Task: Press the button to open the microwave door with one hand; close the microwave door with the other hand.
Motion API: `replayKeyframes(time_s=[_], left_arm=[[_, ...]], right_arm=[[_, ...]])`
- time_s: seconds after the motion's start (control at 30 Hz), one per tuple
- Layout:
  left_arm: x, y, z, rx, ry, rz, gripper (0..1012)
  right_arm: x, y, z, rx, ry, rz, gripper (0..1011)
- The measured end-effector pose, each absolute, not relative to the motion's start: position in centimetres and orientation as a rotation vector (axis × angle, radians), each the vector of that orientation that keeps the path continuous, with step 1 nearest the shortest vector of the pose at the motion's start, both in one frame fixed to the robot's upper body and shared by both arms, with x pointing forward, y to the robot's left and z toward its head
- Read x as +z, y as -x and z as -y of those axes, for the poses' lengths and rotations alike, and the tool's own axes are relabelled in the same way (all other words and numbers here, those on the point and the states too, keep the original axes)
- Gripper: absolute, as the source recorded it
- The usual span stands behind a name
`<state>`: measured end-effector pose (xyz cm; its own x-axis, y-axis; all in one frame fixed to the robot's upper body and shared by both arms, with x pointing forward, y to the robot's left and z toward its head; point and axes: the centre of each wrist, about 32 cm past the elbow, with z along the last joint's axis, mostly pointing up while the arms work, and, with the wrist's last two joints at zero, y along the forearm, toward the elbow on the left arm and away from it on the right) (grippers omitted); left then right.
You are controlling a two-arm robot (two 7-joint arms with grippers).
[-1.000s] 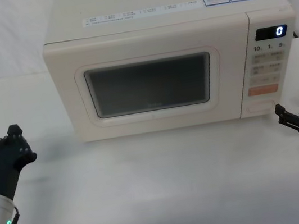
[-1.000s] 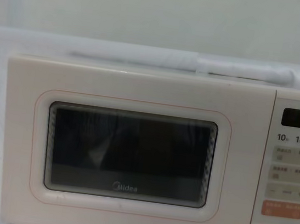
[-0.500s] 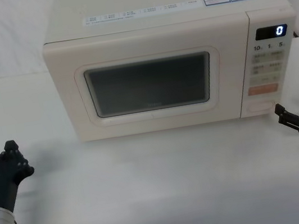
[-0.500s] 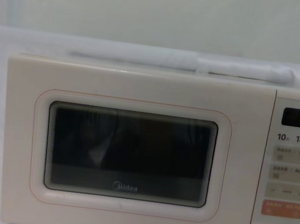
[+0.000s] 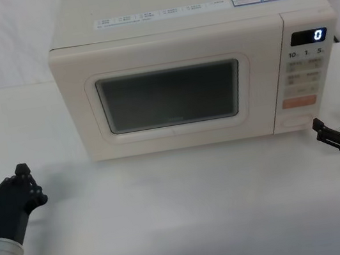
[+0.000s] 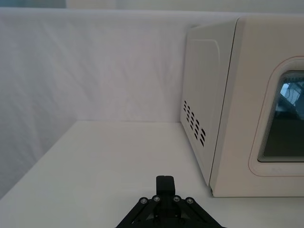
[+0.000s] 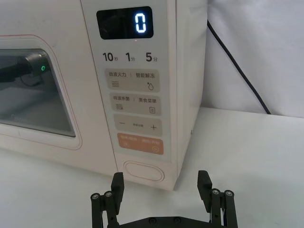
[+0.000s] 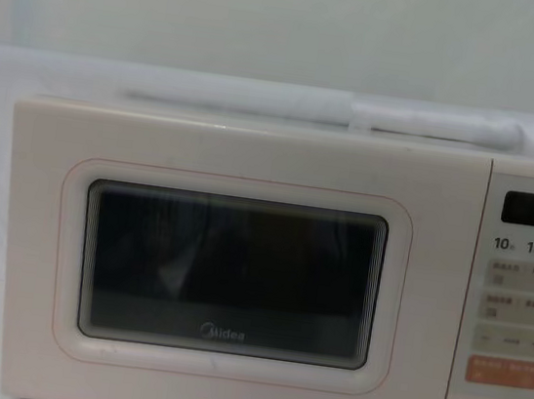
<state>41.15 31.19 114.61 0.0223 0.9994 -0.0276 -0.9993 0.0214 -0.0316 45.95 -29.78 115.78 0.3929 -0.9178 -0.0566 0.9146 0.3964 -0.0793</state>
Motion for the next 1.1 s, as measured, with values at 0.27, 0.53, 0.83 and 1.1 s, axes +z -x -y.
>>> replayKeyframes(time_s=[0.27,0.53,0.83,1.1], left_arm=[[114.47,-41.23,-31.18,1.53,0.026,0.012,0],[114.39,-41.31,-31.0,1.531,0.001,0.017,0],[114.39,-41.23,-30.85,1.55,0.001,0.017,0],[114.41,-41.25,-30.86,1.547,0.0,0.017,0]], right_arm=[[115.78,-45.95,29.78,-1.163,0.037,-0.096,1002],[115.78,-45.95,29.77,-1.163,0.037,-0.096,1002],[115.78,-45.95,29.78,-1.163,0.037,-0.096,1002],[115.78,-45.95,29.78,-1.163,0.037,-0.096,1002]])
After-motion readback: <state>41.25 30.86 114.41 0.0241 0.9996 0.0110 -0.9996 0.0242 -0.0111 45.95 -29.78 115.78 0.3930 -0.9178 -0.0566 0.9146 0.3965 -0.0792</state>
